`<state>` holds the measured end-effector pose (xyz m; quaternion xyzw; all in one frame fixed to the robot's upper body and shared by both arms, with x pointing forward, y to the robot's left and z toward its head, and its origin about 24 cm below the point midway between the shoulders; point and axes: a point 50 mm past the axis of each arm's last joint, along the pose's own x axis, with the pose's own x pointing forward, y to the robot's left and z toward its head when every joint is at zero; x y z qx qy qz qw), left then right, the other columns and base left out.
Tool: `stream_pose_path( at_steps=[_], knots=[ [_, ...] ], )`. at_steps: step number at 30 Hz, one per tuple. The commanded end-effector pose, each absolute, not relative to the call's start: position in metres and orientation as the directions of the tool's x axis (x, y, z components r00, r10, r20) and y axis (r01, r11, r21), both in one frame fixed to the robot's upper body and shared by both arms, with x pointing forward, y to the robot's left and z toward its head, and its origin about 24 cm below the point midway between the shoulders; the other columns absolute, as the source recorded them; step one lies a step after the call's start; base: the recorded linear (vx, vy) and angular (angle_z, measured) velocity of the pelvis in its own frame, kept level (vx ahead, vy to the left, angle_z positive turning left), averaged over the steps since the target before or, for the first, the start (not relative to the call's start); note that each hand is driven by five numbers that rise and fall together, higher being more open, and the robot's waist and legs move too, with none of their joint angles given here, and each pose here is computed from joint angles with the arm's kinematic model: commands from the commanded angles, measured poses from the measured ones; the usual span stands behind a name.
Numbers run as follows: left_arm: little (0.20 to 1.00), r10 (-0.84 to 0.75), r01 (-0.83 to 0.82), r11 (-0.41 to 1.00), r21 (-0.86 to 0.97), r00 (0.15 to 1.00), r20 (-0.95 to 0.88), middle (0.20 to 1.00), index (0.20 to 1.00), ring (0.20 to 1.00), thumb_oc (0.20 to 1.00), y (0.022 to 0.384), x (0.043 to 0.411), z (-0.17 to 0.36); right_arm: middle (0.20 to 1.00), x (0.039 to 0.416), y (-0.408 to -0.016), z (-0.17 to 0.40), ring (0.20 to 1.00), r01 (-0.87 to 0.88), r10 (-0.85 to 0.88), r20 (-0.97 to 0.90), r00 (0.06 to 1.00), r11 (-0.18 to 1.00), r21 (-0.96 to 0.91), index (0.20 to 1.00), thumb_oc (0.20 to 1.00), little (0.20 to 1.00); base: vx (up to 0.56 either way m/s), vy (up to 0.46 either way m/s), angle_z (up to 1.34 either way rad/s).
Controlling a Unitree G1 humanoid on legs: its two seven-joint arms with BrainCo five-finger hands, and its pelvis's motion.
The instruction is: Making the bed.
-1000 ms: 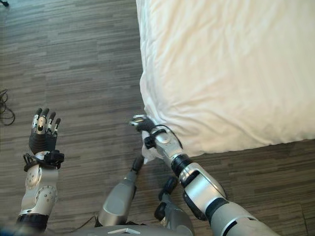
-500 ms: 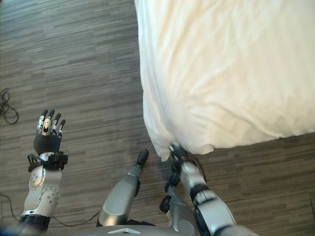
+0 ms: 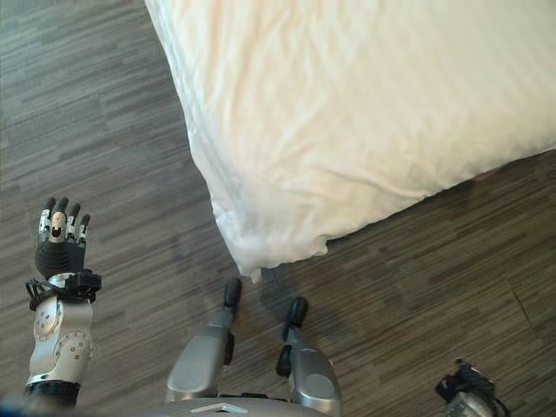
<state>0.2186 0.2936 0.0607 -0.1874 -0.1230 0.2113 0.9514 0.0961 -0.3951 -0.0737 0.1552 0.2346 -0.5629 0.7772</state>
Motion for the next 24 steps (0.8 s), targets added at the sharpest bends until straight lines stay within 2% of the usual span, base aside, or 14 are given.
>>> stream_pose_path(
  at_steps=[1,2,4,7,9,11,12,13,14,16,18,21,24],
  knots=[
    [1.0,0.532,-0.42,0.817,-0.395,0.814,0.235,1.0,1.0,1.0,1.0,0.311,0.209,0.07,0.2,0.123,-0.421,-0.016,0.2,0.922,-0.9,-0.235,0.366,0.386,-0.043,0.2,0.2,0.2,0.13,0.071,-0.21],
    [1.0,0.535,-0.428,0.814,-0.392,0.814,0.224,1.0,1.0,1.0,1.0,0.312,0.208,0.067,0.376,0.138,-0.418,0.004,0.376,0.89,-0.886,-0.131,0.445,0.454,-0.048,0.376,0.376,0.376,0.11,0.059,-0.31],
    [1.0,0.503,-0.418,0.83,-0.368,0.847,0.171,1.0,1.0,1.0,1.0,0.304,0.207,0.054,1.0,0.174,-0.39,0.047,1.0,0.786,-0.787,0.1,0.609,0.616,0.051,1.0,1.0,1.0,0.11,0.07,-0.43],
    [1.0,0.449,-0.379,0.849,-0.368,0.885,0.122,1.0,1.0,1.0,1.0,0.291,0.209,0.042,1.0,0.201,-0.347,0.082,1.0,0.606,-0.609,0.28,0.742,0.788,0.109,1.0,1.0,1.0,0.08,0.032,-0.37],
    [1.0,0.42,-0.359,0.862,-0.358,0.901,0.109,1.0,1.0,1.0,1.0,0.286,0.21,0.039,1.0,0.205,-0.336,0.087,1.0,0.551,-0.556,0.303,0.774,0.827,0.109,1.0,1.0,1.0,0.04,0.006,-0.18],
    [1.0,0.341,-0.285,0.884,-0.372,0.935,0.095,1.0,1.0,1.0,1.0,0.271,0.214,0.035,1.0,0.223,-0.295,0.101,1.0,0.361,-0.383,0.375,0.844,0.923,0.132,1.0,1.0,1.0,0.0,0.009,-0.14],
    [1.0,0.341,-0.285,0.884,-0.371,0.935,0.094,1.0,1.0,1.0,1.0,0.271,0.214,0.035,1.0,0.222,-0.295,0.101,1.0,0.36,-0.383,0.374,0.845,0.923,0.132,1.0,1.0,1.0,0.03,0.003,-0.08],
    [1.0,0.276,-0.226,0.894,-0.388,0.958,0.077,1.0,1.0,1.0,1.0,0.256,0.216,0.03,1.0,0.227,-0.271,0.092,1.0,0.248,-0.301,0.349,0.887,0.95,0.19,1.0,1.0,1.0,0.03,0.001,-0.04],
    [1.0,0.276,-0.226,0.894,-0.387,0.958,0.076,1.0,1.0,1.0,1.0,0.256,0.216,0.03,1.0,0.226,-0.271,0.092,1.0,0.247,-0.301,0.348,0.888,0.95,0.191,1.0,1.0,1.0,0.03,0.006,-0.06],
    [1.0,0.208,-0.169,0.901,-0.399,0.976,0.056,1.0,1.0,1.0,1.0,0.24,0.218,0.025,1.0,0.229,-0.245,0.071,1.0,0.145,-0.224,0.267,0.937,0.947,0.285,1.0,1.0,1.0,-0.02,0.016,-0.03],
    [1.0,0.148,-0.128,0.904,-0.408,0.989,0.018,1.0,1.0,1.0,1.0,0.226,0.219,0.015,1.0,0.222,-0.224,0.048,1.0,0.065,-0.111,0.161,0.981,0.961,0.269,1.0,1.0,1.0,-0.04,0.054,-0.03],
    [1.0,0.114,-0.096,0.893,-0.439,0.993,0.015,1.0,1.0,1.0,1.0,0.213,0.225,0.012,1.0,0.211,-0.218,0.042,1.0,0.058,-0.098,0.134,0.986,0.96,0.273,1.0,1.0,1.0,-0.08,0.063,-0.17],
    [1.0,0.105,-0.068,0.924,-0.377,0.991,0.078,1.0,1.0,1.0,1.0,0.218,0.237,0.027,1.0,0.21,-0.225,0.05,1.0,0.103,-0.141,0.172,0.975,0.971,0.215,1.0,1.0,1.0,-0.28,0.002,-1.0]
  ],
)
